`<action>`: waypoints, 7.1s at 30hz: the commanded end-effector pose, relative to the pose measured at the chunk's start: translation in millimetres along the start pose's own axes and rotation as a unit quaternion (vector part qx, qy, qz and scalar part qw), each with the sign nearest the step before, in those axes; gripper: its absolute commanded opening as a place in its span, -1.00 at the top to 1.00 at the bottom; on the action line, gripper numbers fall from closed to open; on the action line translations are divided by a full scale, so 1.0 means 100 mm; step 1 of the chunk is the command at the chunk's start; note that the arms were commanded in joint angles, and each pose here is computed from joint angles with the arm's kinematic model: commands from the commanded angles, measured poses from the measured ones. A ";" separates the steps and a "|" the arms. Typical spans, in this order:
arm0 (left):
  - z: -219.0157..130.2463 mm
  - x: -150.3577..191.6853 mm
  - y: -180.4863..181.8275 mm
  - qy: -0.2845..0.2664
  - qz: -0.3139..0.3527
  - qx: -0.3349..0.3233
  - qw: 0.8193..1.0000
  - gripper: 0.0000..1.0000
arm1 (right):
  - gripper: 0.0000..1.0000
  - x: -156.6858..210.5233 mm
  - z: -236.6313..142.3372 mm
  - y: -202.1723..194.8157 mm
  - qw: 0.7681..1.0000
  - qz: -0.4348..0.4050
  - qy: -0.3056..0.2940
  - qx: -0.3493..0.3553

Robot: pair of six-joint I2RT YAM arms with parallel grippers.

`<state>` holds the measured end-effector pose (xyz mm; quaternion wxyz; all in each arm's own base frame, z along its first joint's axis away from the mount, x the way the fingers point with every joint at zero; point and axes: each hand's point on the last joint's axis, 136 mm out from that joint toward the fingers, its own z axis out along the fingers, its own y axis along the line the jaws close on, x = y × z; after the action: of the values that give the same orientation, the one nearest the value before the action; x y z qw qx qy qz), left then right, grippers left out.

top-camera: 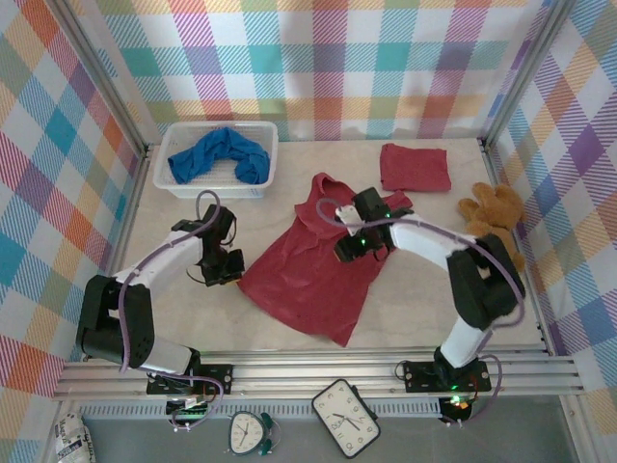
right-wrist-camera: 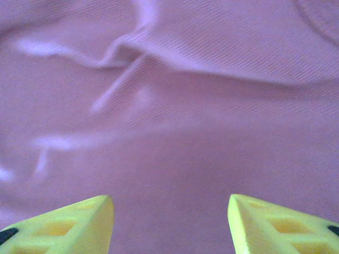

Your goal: Fold and stack the tank tops

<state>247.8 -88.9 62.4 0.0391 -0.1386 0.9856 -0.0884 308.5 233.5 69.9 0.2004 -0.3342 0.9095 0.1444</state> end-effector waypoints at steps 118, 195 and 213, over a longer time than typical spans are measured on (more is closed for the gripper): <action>-0.66 -0.95 0.95 -0.112 -0.026 -0.188 0.976 0.99 | 1.00 0.92 -0.19 2.72 0.934 -0.221 0.034 -0.280; -0.17 -0.85 -0.42 -0.011 0.383 -0.078 0.921 0.02 | -0.66 0.02 -0.68 -0.12 0.991 0.056 -0.123 0.007; 0.26 -1.16 -0.29 0.047 0.442 -0.056 0.894 0.20 | -0.50 -0.63 0.22 -0.77 0.993 -0.048 -0.016 -0.105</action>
<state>363.7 -85.7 48.3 0.0143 0.3090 0.9510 -0.0002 412.3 213.8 75.5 0.2170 -0.3619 0.8820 0.2100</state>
